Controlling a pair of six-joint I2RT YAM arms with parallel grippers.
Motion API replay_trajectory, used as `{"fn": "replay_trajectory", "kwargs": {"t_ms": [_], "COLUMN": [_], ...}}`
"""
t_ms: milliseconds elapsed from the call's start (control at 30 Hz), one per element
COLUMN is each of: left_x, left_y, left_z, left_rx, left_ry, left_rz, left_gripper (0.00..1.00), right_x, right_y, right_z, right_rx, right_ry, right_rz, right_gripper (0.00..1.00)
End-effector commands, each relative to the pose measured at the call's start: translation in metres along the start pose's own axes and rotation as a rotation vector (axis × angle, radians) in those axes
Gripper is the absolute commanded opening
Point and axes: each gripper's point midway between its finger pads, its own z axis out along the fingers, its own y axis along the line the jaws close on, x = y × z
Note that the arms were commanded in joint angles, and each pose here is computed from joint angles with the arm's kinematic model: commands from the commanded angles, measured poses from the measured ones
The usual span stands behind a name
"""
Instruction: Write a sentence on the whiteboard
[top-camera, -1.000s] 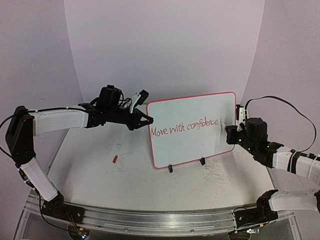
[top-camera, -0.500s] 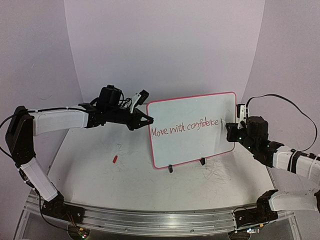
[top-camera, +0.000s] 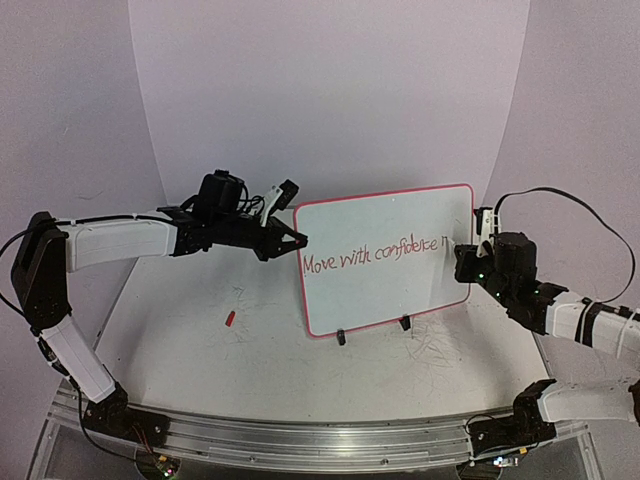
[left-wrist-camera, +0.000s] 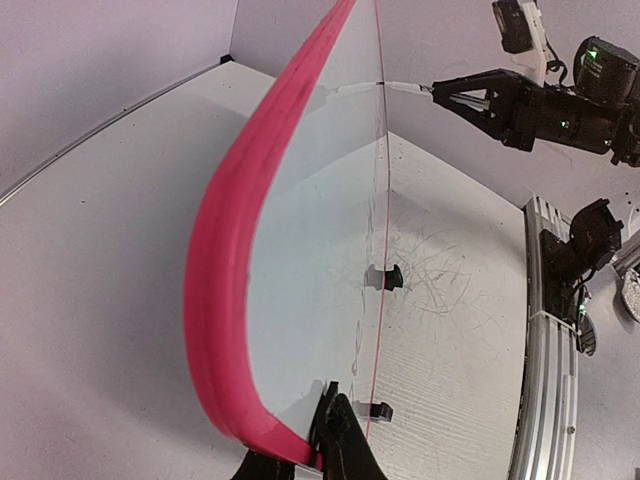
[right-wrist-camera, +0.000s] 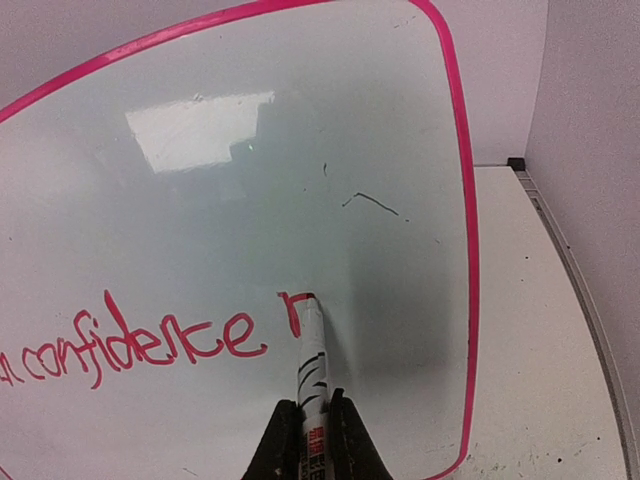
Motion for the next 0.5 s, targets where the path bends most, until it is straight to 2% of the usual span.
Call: {"fn": "replay_trajectory", "kwargs": {"t_ms": [0, 233, 467], "left_x": [0.035, 0.035, 0.036], "left_y": [0.032, 0.032, 0.033], "left_z": [0.003, 0.004, 0.004], "left_rx": [-0.159, -0.157, -0.159], "left_ry": [0.129, 0.131, 0.134], "left_rz": [0.086, 0.086, 0.086], "left_gripper": [0.0, 0.0, 0.0], "right_x": [-0.004, 0.018, 0.007], "right_y": [0.001, -0.002, 0.0], "right_z": [-0.001, -0.002, -0.006], "right_rx": [-0.001, -0.001, -0.013], "right_ry": [0.007, 0.067, 0.038], "right_rz": [0.013, 0.013, 0.009], "right_gripper": [0.0, 0.0, 0.0]}}
